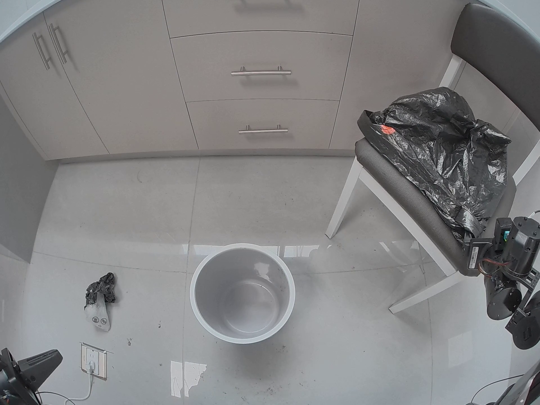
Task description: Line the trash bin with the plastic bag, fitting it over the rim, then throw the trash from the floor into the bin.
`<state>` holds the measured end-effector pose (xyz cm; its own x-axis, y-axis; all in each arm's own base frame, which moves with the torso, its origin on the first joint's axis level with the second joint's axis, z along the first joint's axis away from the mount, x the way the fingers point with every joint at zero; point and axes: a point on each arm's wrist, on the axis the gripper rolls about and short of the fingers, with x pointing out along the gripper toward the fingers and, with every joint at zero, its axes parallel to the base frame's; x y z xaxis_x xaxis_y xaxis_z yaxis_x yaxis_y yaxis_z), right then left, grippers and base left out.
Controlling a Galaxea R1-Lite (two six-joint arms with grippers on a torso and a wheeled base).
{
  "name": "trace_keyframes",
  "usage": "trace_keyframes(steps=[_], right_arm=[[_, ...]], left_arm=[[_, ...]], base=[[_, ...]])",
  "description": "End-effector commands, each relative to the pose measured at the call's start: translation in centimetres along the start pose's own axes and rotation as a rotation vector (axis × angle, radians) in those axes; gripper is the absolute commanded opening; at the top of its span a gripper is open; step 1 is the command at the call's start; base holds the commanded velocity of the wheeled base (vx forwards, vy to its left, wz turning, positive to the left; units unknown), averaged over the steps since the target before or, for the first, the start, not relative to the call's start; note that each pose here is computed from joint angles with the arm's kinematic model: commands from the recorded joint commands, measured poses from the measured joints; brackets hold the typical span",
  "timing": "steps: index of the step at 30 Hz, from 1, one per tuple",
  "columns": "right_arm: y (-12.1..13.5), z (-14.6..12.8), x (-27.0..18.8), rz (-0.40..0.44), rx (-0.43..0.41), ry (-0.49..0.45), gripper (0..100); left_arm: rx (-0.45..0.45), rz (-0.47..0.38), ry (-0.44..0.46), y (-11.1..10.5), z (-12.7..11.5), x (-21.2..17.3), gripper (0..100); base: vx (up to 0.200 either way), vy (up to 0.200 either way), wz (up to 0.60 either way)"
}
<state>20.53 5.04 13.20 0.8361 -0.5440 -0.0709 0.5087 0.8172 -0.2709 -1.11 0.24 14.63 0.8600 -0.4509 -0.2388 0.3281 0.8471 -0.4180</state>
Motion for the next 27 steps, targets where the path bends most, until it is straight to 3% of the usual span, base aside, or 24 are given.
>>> trace_keyframes(steps=[1, 13, 27], right_arm=[[0.5, -0.3, 0.7, -0.011, -0.001, 0.01, 100], [1.8, -0.8, 1.8, -0.023, 0.034, -0.016, 100], [0.2, 0.4, 3.4, -0.113, 0.095, -0.045, 100]], left_arm=[[-0.001, 0.0, -0.001, 0.0, 0.0, 0.0, 0], [0.0, -0.002, -0.005, 0.0, 0.0, -0.1, 0], [0.0, -0.004, -0.008, 0.0, 0.0, -0.1, 0]], base=[[0.0, 0.0, 0.0], [0.0, 0.0, 0.0], [0.0, 0.0, 0.0]])
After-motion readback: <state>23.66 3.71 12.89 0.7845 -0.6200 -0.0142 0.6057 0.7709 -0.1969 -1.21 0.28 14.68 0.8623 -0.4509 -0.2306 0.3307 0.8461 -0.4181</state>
